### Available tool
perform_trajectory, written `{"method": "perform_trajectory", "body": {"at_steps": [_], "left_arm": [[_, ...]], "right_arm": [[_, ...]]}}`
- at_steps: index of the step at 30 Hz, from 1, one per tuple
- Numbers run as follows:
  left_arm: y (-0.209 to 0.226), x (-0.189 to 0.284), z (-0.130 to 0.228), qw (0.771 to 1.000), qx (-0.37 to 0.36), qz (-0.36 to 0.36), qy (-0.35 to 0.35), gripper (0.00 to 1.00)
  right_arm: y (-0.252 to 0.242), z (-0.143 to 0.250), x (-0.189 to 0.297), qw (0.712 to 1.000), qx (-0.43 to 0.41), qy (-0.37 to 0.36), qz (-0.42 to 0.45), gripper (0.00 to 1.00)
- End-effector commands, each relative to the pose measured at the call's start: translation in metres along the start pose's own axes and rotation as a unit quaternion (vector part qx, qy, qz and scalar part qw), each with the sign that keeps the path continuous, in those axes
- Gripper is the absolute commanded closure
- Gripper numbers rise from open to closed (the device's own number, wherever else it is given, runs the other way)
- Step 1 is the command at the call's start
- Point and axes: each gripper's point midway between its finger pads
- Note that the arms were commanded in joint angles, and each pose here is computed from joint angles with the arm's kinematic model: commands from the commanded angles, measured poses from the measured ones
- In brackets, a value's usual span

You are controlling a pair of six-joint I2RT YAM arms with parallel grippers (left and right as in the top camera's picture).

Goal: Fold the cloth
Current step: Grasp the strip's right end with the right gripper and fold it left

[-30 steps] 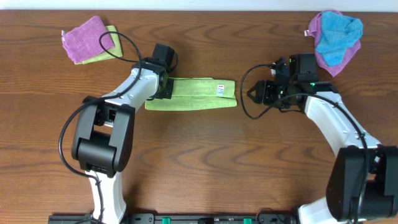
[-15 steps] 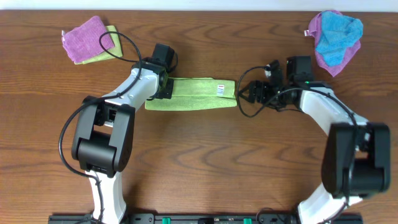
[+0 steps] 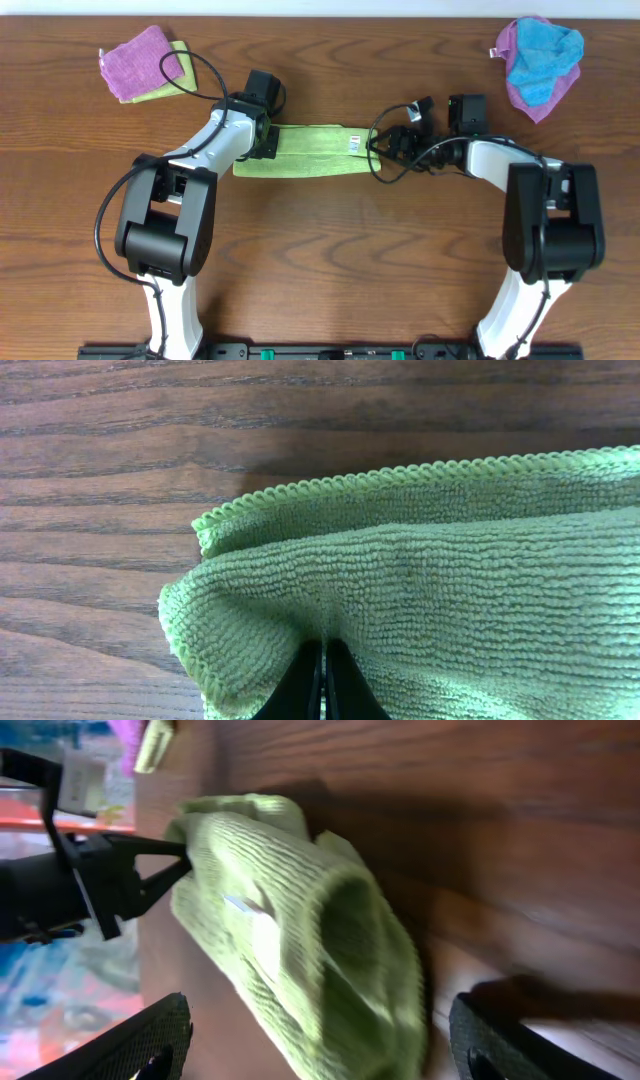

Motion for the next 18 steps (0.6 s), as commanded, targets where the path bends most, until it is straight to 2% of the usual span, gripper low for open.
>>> {"method": "perform_trajectory", "body": {"at_steps": [1, 9, 14, 16, 17, 18], "left_arm": [[0.001, -0.017, 0.013, 1.0, -0.01, -0.004, 0.025, 0.94], [0.002, -0.017, 0.014, 1.0, -0.01, -0.005, 0.027, 0.94], [0.002, -0.017, 0.014, 1.0, -0.01, -0.005, 0.027, 0.94], [0.002, -0.017, 0.014, 1.0, -0.01, -0.004, 0.027, 0.94], [0.002, -0.017, 0.014, 1.0, -0.01, -0.004, 0.027, 0.94], [0.002, -0.017, 0.014, 1.0, -0.01, -0.004, 0.027, 0.94]], "right_arm": [[-0.015, 0.027, -0.027, 0.998, -0.046, 0.038, 0.013, 0.16], [-0.017, 0.031, -0.045, 0.998, -0.021, 0.042, 0.038, 0.23], [-0.024, 0.018, -0.044, 0.998, -0.008, 0.017, 0.057, 0.36], [-0.022, 0.012, -0.045, 0.998, -0.006, 0.006, 0.057, 0.47], [-0.023, 0.009, -0.045, 0.998, -0.004, 0.001, 0.059, 0.57], [-0.022, 0.006, -0.045, 0.998, -0.004, -0.005, 0.057, 0.73]]}}
Point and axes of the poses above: each gripper's point midway between its finger pads, its own x axis back along the fingers, its own y axis along the line the jaws close on, z = x × y, and after that the axes turned 10 degrees about x, right-handed
